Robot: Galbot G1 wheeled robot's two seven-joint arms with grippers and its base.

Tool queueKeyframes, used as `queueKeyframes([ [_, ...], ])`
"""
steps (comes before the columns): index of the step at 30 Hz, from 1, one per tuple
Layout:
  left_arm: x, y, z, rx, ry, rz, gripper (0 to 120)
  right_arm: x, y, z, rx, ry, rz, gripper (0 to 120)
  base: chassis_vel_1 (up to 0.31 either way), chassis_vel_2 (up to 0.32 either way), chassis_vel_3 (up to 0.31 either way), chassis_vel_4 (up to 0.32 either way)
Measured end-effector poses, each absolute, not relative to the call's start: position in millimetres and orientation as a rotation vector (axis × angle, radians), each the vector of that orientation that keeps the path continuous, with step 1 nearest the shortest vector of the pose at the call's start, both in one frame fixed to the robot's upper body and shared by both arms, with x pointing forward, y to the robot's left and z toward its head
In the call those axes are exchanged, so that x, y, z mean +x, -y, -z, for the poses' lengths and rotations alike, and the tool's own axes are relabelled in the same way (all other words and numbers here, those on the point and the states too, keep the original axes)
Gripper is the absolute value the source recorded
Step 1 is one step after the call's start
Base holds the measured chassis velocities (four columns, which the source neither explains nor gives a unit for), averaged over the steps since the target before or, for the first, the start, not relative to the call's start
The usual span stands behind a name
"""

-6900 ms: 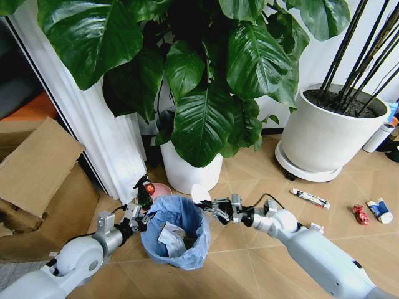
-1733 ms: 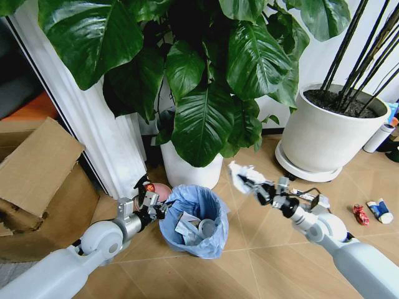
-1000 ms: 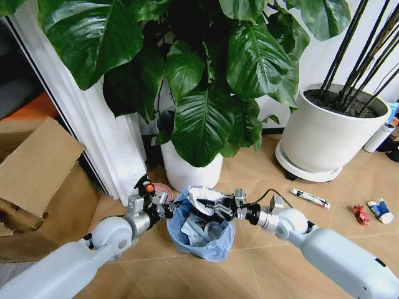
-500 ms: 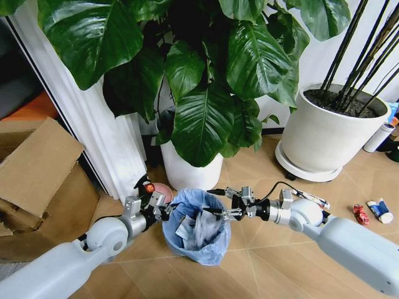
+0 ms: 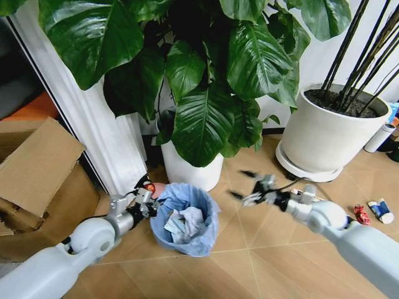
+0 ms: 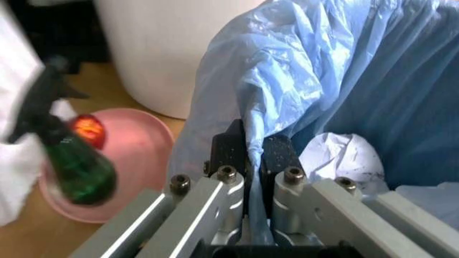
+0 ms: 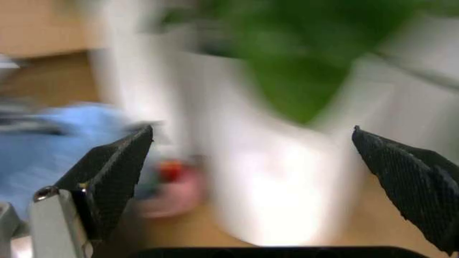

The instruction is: Pick up the trash bin and place the garbage on the floor into it.

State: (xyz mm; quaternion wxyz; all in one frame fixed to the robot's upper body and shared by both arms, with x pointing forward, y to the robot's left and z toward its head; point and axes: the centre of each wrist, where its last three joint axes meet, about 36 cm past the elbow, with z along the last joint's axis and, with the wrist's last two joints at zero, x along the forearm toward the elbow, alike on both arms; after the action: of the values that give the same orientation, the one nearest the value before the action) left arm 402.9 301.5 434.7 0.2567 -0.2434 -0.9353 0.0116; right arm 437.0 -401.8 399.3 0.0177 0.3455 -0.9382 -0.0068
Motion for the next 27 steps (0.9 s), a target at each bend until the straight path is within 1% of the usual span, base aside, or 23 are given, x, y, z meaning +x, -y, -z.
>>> queueKeyframes([
  [1,400.2,-304.6,-435.8,-0.642,2.548,-0.041,0,425.0,415.0,-394.6,0.911,2.961,0.015,100,0.0,0.0,0.0,0.0],
  [2,398.6,-305.8,-435.9,-0.635,2.551,-0.045,0,418.2,421.0,-391.6,0.839,2.977,0.006,100,0.0,0.0,0.0,0.0],
  [3,392.5,-309.1,-434.8,-0.618,2.555,-0.044,0,398.7,435.6,-382.6,0.697,2.999,-0.025,100,0.0,0.0,0.0,0.0],
  [4,392.5,-309.1,-434.8,-0.618,2.555,-0.044,0,398.7,435.6,-382.6,0.697,2.999,-0.025,100,0.0,0.0,0.0,0.0],
  [7,383.0,-316.5,-432.9,-0.583,2.565,-0.041,0,359.9,460.8,-364.3,0.499,3.035,-0.044,100,0.0,0.0,0.0,0.0],
  [9,383.0,-316.7,-432.8,-0.582,2.566,-0.041,0,358.7,461.4,-363.6,0.495,3.035,-0.043,100,0.0,0.0,0.0,0.0],
  [11,382.2,-323.5,-431.7,-0.547,2.582,-0.048,0,328.6,478.5,-341.5,0.41,3.037,-0.029,100,0.0,0.0,0.0,0.0],
  [12,382.2,-323.5,-431.7,-0.547,2.582,-0.048,0,328.6,478.5,-341.5,0.41,3.037,-0.029,100,0.0,0.0,0.0,0.0],
  [13,380.1,-325.3,-430.9,-0.534,2.583,-0.05,0,316.0,483.3,-329.0,0.39,3.02,-0.01,100,0.0,0.0,0.0,0.0],
  [14,379.8,-325.3,-430.7,-0.533,2.583,-0.05,0,314.2,483.8,-327.3,0.389,3.018,-0.008,100,0.0,0.0,0.0,0.0],
  [15,378.4,-324.3,-429.3,-0.531,2.582,-0.054,0,295.5,489.8,-311.3,0.374,3.003,0.001,100,0.0,0.0,0.0,0.0],
  [16,378.4,-324.3,-429.3,-0.531,2.582,-0.054,0,295.5,489.8,-311.3,0.374,3.003,0.001,100,0.0,0.0,0.0,0.0],
  [18,375.4,-322.1,-428.2,-0.539,2.578,-0.05,0,279.6,491.0,-295.0,0.353,3.0,0.004,100,0.0,0.0,0.0,0.0],
  [22,372.8,-321.0,-430.6,-0.544,2.582,-0.045,0,271.0,487.4,-282.8,0.337,2.997,0.016,100,-0.02,-0.027,0.019,0.01],
  [27,372.1,-320.1,-431.3,-0.551,2.583,-0.04,0,261.4,478.1,-272.6,0.322,3.001,0.035,100,-0.075,-0.098,0.112,0.104],
])
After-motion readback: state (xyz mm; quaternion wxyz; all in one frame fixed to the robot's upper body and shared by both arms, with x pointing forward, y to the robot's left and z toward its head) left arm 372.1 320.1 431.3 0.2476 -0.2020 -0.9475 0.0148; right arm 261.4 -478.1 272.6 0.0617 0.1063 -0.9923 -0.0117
